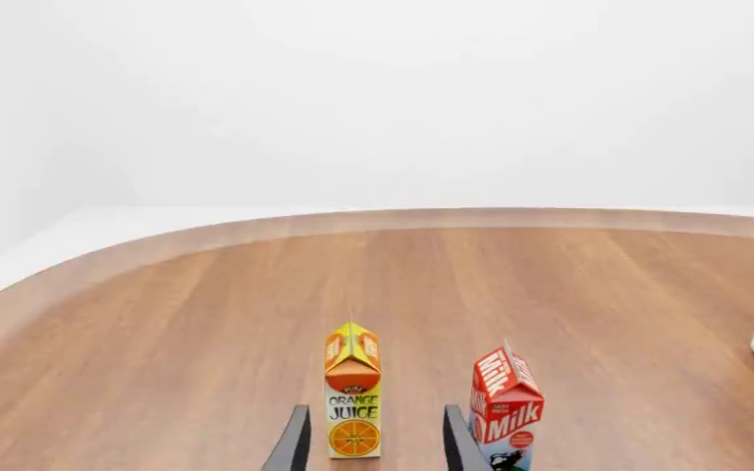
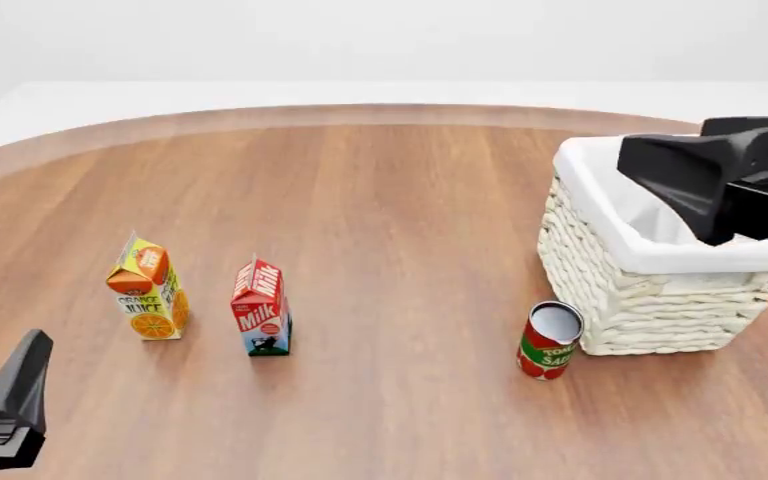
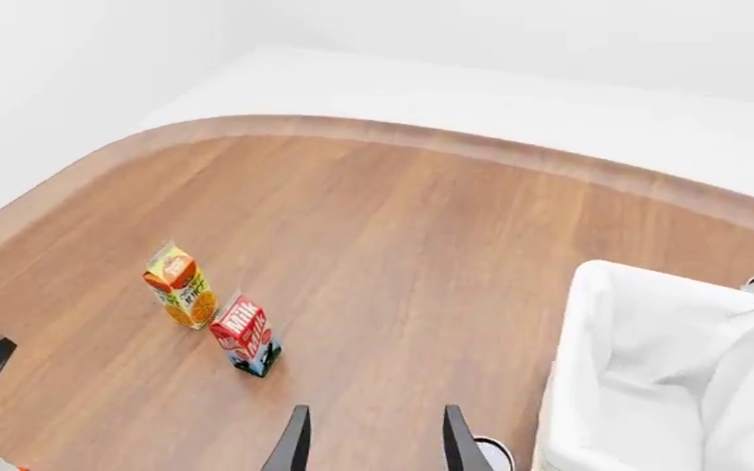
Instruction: Pick the milk and place it in the basket.
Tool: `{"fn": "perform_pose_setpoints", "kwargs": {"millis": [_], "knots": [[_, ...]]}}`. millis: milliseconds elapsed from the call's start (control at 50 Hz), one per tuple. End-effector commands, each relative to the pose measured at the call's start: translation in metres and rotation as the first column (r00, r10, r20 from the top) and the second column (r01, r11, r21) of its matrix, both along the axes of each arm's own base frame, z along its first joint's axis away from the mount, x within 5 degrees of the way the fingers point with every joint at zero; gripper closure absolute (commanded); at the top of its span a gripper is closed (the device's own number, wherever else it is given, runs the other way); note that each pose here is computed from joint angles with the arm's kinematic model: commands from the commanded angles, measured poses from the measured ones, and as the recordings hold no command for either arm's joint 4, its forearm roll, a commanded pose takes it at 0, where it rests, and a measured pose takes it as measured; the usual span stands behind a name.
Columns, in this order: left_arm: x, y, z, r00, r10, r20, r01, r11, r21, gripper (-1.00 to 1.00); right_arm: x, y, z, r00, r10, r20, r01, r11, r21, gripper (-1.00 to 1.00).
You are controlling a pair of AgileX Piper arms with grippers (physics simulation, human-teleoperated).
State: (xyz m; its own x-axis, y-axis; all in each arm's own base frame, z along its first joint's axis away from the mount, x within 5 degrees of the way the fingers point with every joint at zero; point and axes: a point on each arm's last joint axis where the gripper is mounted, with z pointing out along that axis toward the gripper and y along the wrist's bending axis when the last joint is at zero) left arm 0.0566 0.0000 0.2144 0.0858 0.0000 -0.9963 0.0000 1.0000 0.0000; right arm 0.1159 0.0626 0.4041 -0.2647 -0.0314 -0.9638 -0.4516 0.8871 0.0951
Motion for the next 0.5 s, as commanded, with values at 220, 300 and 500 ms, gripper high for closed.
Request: {"fn": "perform_pose_setpoints", "kwargs": {"millis": [220,300,500], "knots": [[0.0,0.0,0.0,1.0,0.0,0.0,0.0,1.0,0.0,-1.0,0.037,0.046,0.008,0.986,0.102,-0.131,-0.104,0.994,-0.009,-1.0],[0.0,0.0,0.0,1.0,0.0,0.0,0.0,1.0,0.0,-1.0,0.045,0.059,0.008,0.98,0.129,-0.151,-0.132,0.991,-0.007,-1.0],[0.0,0.0,0.0,1.0,0.0,0.0,0.0,1.0,0.0,-1.0,0.059,0.084,0.0,0.969,0.169,-0.181,-0.17,0.985,0.008,-1.0]]}}
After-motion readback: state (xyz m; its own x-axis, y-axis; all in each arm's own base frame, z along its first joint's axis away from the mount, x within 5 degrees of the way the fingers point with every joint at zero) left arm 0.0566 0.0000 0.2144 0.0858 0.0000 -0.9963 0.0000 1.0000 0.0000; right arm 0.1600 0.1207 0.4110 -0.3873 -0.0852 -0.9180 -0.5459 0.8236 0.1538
